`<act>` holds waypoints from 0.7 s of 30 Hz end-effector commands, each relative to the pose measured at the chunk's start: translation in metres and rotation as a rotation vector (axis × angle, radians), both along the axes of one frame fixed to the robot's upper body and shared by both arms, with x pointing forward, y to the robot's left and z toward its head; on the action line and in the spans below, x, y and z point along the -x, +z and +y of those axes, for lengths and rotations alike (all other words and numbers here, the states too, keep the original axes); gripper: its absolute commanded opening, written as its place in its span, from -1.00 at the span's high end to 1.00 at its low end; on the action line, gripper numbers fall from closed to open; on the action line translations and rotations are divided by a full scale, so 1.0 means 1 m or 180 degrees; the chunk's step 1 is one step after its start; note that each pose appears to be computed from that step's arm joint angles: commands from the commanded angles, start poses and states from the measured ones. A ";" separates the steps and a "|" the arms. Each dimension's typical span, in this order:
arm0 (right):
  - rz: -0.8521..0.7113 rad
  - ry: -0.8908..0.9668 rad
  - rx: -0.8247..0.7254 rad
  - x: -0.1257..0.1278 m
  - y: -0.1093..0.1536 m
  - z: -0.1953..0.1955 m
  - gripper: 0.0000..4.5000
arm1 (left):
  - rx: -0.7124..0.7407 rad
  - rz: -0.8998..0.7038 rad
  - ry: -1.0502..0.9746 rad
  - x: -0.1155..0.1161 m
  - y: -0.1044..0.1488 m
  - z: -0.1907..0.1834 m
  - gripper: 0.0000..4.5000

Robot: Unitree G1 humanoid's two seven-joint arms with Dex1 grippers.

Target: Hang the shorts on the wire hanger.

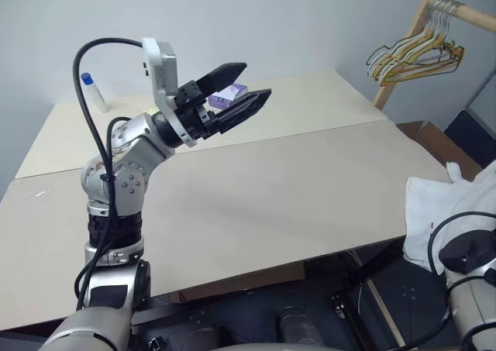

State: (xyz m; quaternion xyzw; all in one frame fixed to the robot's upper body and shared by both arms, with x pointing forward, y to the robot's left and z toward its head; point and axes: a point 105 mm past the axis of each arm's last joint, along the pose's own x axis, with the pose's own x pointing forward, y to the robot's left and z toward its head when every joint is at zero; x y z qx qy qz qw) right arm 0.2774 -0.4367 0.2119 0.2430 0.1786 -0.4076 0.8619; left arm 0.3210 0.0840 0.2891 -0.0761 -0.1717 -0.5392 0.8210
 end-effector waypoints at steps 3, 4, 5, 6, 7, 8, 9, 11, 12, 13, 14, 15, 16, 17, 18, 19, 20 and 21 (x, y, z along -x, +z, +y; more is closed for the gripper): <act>-0.0130 -0.0166 -0.0180 0.003 -0.005 -0.016 1.00 | -0.0011 -0.0211 0.0010 0.008 0.010 0.001 -0.99; -0.0123 -0.0213 -0.0238 0.004 -0.009 -0.020 1.00 | -0.0015 -0.0212 0.0012 0.008 0.010 0.002 -0.99; -0.0112 -0.0243 -0.0267 0.005 -0.013 -0.023 1.00 | -0.0017 -0.0212 0.0012 0.008 0.010 0.001 -0.99; -0.0094 -0.0264 -0.0273 0.007 -0.016 -0.026 1.00 | -0.0020 -0.0214 0.0012 0.008 0.010 0.001 -0.99; -0.0072 -0.0276 -0.0233 0.007 -0.017 -0.029 1.00 | -0.0029 -0.0219 0.0012 0.009 0.010 0.001 -0.99; -0.0061 -0.0279 -0.0208 0.008 -0.018 -0.030 1.00 | -0.0036 -0.0222 0.0013 0.009 0.009 0.001 -0.99; -0.0061 -0.0278 -0.0209 0.007 -0.018 -0.031 1.00 | -0.0040 -0.0222 0.0014 0.009 0.009 0.001 -0.99; -0.0076 -0.0279 -0.0210 0.007 -0.018 -0.033 1.00 | -0.0047 -0.0224 0.0011 0.010 0.009 0.001 -0.99; -0.0087 -0.0290 -0.0212 0.008 -0.018 -0.035 1.00 | -0.0050 -0.0225 0.0010 0.010 0.009 0.000 -0.99; -0.0091 -0.0306 -0.0202 0.009 -0.018 -0.037 1.00 | -0.0053 -0.0228 0.0006 0.010 0.009 0.000 -0.99; -0.0094 -0.0316 -0.0197 0.009 -0.018 -0.038 1.00 | -0.0055 -0.0230 0.0003 0.010 0.009 0.000 -0.99; -0.0077 -0.0325 -0.0197 0.010 -0.019 -0.039 1.00 | -0.0056 -0.0232 0.0001 0.010 0.010 0.000 -0.99; -0.0062 -0.0326 -0.0198 0.010 -0.020 -0.040 1.00 | -0.0056 -0.0233 -0.0001 0.010 0.010 0.000 -0.99; -0.0037 -0.0309 -0.0195 0.009 -0.022 -0.039 1.00 | -0.0058 -0.0236 -0.0004 0.010 0.010 0.000 -0.99; -0.0017 -0.0280 -0.0191 0.008 -0.024 -0.037 1.00 | -0.0061 -0.0238 -0.0008 0.010 0.010 -0.001 -0.99; -0.0003 -0.0247 -0.0184 0.008 -0.025 -0.035 1.00 | -0.0065 -0.0241 -0.0013 0.010 0.010 -0.001 -0.99; 0.0008 -0.0218 -0.0161 0.007 -0.025 -0.034 0.87 | -0.0070 -0.0244 -0.0016 0.010 0.010 -0.001 -1.00; 0.0013 -0.0199 -0.0109 0.006 -0.025 -0.032 0.73 | -0.0073 -0.0246 -0.0017 0.010 0.010 -0.001 -1.00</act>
